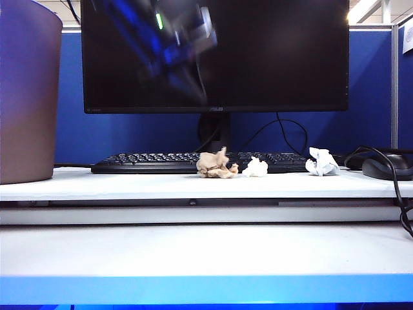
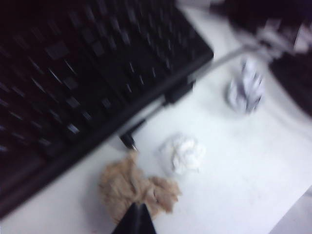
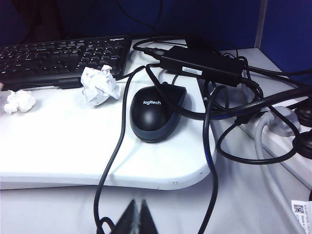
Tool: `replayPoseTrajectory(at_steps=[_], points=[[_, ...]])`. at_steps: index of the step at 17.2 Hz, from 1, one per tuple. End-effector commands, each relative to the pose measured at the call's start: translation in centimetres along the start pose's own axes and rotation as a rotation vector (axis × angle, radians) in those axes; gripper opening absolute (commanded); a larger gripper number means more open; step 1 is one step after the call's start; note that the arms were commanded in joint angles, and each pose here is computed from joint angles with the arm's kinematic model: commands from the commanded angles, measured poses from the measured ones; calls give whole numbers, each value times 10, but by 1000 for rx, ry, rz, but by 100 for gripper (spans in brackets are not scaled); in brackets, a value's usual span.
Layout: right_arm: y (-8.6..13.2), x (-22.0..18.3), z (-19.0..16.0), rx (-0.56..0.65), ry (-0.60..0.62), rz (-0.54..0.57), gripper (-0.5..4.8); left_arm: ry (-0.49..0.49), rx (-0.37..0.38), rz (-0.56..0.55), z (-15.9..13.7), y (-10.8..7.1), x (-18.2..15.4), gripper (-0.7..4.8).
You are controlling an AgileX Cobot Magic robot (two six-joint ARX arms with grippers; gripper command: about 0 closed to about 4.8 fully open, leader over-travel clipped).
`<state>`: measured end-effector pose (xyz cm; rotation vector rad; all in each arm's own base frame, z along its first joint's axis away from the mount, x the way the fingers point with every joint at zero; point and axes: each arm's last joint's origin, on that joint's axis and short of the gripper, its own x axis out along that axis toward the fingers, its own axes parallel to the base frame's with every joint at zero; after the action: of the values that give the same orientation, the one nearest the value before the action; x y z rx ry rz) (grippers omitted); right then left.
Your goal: Pick up all paper balls from the table and place them in the pink trash can.
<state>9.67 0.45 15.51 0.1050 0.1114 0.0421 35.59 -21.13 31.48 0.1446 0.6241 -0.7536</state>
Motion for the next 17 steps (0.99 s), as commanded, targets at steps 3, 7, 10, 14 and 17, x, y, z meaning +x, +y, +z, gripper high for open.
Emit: replayPoseTrajectory(at_steps=[3,7,10,14,17], points=[[0,0,1,-3,-13,0,-5,-79,52,54,16,-6,-42,14],[0,0,1,-3,-13,0,-5,38,-3,-24,-7,1,11,434],[0,0,1,-3,-13,0,-5,84,-58,-13,-22,8,43,479],[0,0,1,-3,-13,0,-5,101,-92,-13,-35,13,69,479],[0,0,1,-3,-13,0,-5,144,-110,-14,-47,16,84,479]])
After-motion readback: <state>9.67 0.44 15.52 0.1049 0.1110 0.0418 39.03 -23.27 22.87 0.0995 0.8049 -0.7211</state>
